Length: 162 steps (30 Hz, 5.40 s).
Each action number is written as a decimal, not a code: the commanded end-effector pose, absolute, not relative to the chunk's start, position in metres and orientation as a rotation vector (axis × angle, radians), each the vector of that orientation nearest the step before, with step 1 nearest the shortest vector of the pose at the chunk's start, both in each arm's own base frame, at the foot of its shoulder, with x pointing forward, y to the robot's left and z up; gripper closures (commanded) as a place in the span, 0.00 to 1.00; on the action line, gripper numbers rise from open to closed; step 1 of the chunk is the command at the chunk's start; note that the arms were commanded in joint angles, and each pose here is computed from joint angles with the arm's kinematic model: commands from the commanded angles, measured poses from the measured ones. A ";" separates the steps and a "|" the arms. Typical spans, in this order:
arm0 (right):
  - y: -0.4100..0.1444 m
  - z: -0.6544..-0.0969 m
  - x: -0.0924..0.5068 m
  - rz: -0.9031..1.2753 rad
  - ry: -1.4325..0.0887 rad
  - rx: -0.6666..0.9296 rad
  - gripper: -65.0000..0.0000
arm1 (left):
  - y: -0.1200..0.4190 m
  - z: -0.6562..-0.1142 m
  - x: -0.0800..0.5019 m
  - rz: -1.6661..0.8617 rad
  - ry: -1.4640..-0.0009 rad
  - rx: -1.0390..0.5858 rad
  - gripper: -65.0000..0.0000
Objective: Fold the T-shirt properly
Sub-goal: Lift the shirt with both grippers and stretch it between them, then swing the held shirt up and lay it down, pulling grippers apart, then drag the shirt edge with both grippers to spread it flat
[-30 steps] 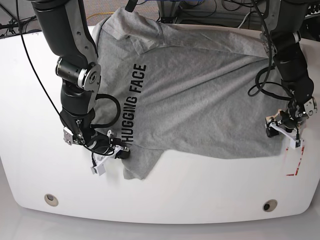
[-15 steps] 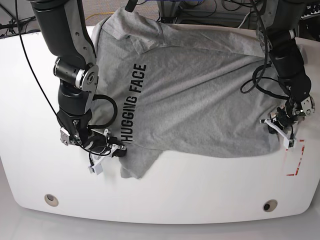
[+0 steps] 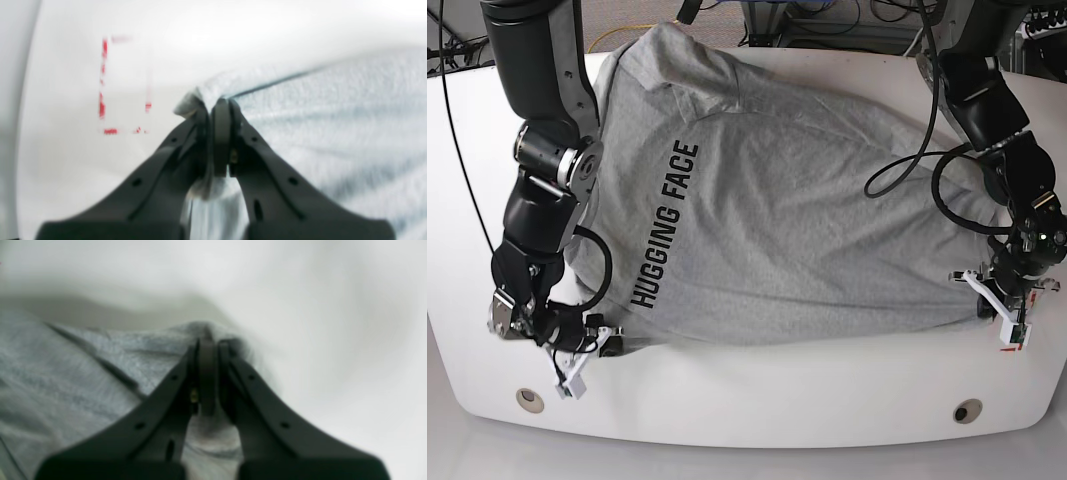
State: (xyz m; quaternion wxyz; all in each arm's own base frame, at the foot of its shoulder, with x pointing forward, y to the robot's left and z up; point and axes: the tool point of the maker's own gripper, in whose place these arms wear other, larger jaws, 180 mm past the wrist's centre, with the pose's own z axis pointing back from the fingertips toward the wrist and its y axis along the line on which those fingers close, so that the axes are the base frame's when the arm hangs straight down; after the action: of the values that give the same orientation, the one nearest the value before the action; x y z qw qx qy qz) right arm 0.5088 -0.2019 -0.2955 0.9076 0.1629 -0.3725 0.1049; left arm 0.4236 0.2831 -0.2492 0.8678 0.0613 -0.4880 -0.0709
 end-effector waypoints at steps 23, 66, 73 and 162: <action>-0.254 -0.083 0.562 0.497 -0.850 -0.132 1.00 | 0.266 0.101 0.448 -0.218 -1.676 0.414 1.00; -0.282 -0.110 0.482 0.256 -1.076 -0.022 1.00 | 0.264 -0.175 0.401 -0.366 -1.089 0.341 1.00; -0.265 -0.133 0.465 0.291 -1.135 -0.043 1.00 | 0.261 -0.200 0.390 -0.371 -1.031 0.318 1.00; -0.220 -0.294 0.278 0.298 -0.864 0.126 1.00 | 0.303 -0.333 0.253 -0.354 -0.607 0.297 1.00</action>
State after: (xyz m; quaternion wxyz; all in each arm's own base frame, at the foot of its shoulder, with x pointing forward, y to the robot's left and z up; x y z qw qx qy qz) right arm 0.2745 -0.2252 -0.3054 0.9080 0.0504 -0.3926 0.1377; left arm 0.2498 0.2976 -0.3417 0.9335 0.1326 -0.2869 -0.1694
